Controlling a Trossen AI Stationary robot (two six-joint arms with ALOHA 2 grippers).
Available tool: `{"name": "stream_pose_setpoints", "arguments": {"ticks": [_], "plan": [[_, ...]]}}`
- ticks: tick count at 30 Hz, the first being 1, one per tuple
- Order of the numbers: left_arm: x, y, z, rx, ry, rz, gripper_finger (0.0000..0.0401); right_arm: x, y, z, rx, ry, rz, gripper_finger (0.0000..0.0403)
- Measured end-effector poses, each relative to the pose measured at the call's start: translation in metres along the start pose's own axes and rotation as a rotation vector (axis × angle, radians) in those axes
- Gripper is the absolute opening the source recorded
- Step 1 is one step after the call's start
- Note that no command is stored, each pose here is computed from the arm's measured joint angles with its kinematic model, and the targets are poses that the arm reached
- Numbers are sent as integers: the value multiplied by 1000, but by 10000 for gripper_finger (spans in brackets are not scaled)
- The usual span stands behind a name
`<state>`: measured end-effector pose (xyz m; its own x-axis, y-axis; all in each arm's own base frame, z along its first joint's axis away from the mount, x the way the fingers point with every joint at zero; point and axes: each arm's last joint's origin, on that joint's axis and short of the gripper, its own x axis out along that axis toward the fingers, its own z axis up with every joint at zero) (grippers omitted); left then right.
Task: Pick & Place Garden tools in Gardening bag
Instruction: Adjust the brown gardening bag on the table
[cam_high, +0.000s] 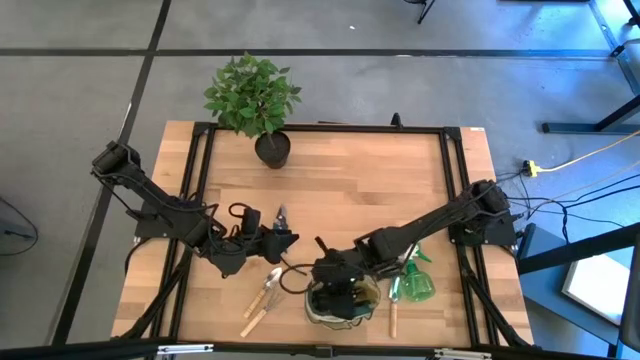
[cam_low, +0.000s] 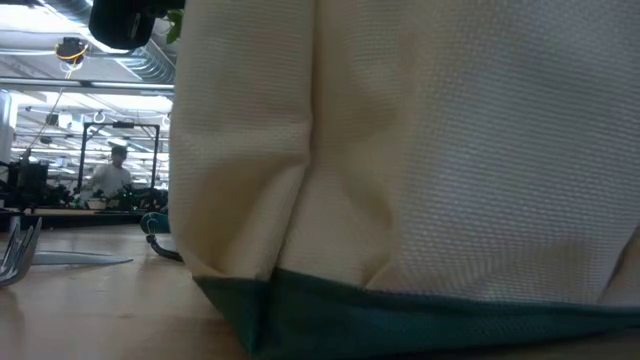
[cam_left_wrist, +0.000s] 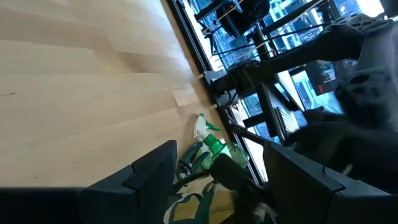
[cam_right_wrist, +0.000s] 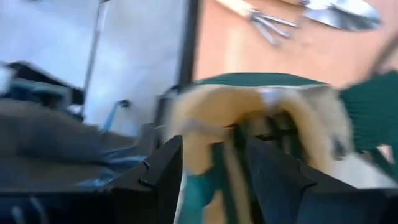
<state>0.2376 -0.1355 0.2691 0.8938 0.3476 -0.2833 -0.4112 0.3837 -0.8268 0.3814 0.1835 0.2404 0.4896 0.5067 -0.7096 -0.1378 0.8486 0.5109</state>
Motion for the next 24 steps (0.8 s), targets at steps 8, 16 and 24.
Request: {"name": "stream_pose_setpoints", "arguments": {"ticks": [8,16,24], "plan": [[0,0,0,7,-11,1,235,-37,17,6,-57,-41,99,176],[3,1,3,45,-20,9,235,-70,18,18,29,-126,129,176],[14,-1,13,48,-45,3,235,-116,23,27,21,-247,174,176]]}}
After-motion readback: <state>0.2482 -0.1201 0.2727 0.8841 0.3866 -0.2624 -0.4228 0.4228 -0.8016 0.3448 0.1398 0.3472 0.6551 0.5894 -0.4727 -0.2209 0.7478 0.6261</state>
